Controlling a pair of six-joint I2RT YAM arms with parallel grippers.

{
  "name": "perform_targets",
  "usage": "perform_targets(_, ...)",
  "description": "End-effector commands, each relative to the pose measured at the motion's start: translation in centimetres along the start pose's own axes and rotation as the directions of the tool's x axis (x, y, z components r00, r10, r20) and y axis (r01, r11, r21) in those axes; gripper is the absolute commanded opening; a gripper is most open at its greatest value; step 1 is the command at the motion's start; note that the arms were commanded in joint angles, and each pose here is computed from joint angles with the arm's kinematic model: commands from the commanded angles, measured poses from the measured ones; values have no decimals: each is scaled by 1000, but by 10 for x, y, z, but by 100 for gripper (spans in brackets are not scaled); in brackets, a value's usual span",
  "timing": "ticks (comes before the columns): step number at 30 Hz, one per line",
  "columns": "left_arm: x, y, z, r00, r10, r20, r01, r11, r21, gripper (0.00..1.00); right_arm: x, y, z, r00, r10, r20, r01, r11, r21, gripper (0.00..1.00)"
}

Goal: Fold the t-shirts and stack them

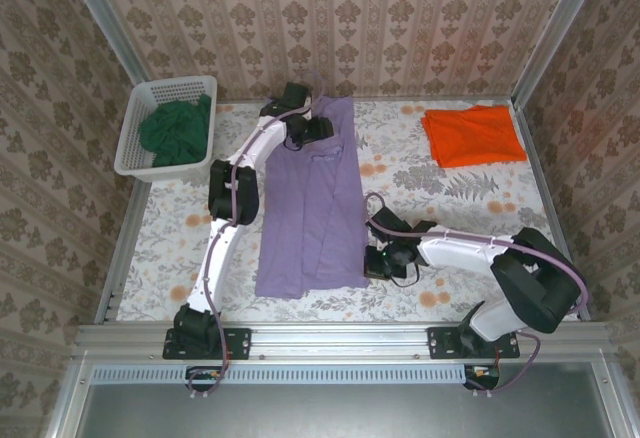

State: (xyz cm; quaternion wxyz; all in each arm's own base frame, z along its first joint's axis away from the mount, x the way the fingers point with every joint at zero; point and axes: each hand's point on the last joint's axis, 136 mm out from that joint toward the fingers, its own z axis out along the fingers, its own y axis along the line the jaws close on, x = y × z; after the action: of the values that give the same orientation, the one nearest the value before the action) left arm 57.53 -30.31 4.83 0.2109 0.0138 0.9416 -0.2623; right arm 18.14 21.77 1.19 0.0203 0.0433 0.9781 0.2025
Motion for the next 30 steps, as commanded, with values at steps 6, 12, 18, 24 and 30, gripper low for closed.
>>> perform_targets(6,-10,12,-16,1000,-27,9,28,999,-38,67,42,-38,-6,994,36,-103,-23,992,123,9)
perform_targets(12,-18,-28,-74,998,28,56,-29,1000,2,88,31,-38,-28,1000,19,-8,-17,991,129,49)
perform_targets(18,-6,-44,-152,990,44,137,-43,999,-12,94,31,-27,-34,1000,0,12,0,999,47,58)
perform_targets(24,88,-21,-207,993,-6,120,14,998,-64,82,29,-16,-36,999,-36,23,37,999,-17,57)
perform_targets(30,234,16,-236,997,66,-50,-76,970,-229,66,25,-4,-31,998,-61,19,62,996,-68,55)
